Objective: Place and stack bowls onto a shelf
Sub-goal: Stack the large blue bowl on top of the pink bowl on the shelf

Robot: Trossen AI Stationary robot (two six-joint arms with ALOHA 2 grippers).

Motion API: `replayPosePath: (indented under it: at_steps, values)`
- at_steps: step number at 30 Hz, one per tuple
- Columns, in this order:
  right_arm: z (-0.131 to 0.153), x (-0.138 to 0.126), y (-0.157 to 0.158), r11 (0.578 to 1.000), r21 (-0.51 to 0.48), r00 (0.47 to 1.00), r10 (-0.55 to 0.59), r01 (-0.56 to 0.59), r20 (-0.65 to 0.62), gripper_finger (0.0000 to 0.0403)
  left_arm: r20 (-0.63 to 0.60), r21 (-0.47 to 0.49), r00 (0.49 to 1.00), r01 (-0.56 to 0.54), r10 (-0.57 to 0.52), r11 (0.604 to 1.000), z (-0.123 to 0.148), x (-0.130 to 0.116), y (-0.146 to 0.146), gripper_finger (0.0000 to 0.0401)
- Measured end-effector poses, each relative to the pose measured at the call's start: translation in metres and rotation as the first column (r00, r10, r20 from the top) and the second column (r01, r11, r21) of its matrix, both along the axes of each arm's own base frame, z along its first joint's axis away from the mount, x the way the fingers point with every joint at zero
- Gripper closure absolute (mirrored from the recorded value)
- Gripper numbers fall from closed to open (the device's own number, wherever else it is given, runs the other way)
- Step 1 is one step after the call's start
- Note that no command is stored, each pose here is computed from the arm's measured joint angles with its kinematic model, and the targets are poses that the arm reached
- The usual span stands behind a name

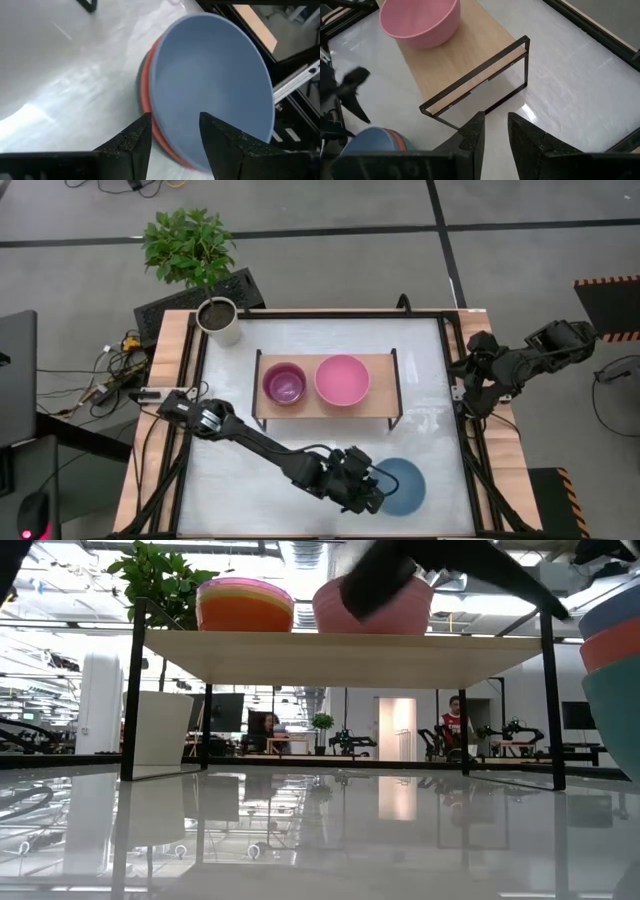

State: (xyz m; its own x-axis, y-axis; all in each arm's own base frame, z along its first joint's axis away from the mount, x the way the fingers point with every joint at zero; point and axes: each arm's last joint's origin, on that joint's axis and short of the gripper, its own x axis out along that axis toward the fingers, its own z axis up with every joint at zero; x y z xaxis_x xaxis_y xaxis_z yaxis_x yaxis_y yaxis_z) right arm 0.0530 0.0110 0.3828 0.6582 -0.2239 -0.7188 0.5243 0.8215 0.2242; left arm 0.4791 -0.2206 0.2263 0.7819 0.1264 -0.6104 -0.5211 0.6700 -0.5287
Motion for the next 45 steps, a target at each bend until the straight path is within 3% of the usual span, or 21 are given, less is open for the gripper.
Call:
replayPosePath:
  at_steps: [4,9,19,26,36,45]
  values:
    - [0.0,0.0,0.0,1.0,0.0,1.0,-0.001,0.001,0.0,0.029,-0.004,-0.043,1.0,-0.022,0.022,0.999,-0.014,0.007,0.002,0.0253]
    - [0.0,0.0,0.0,1.0,0.001,1.0,-0.001,0.001,0.0,0.029,-0.02,-0.017,1.0,-0.007,0.006,1.0,-0.016,0.008,0.006,0.0263]
    - [0.0,0.0,0.0,1.0,-0.001,1.0,0.0,0.0,-0.001,0.029,-0.029,-0.037,0.999,0.022,-0.023,0.999,-0.015,0.009,0.007,0.0391]
    - [0.0,0.0,0.0,1.0,-0.007,1.0,0.005,-0.005,-0.005,0.029,-0.012,-0.051,1.0,0.017,-0.018,0.999,-0.011,0.011,0.01,0.0399]
    - [0.0,0.0,0.0,1.0,-0.008,1.0,0.005,-0.005,-0.005,0.029,0.002,0.021,1.0,-0.006,0.006,1.0,0.033,0.009,0.016,0.0401]
    - [0.0,0.0,0.0,1.0,-0.008,1.0,0.005,-0.005,-0.006,0.029,0.031,-0.077,0.998,0.051,-0.049,0.996,0.085,-0.007,0.023,0.0401]
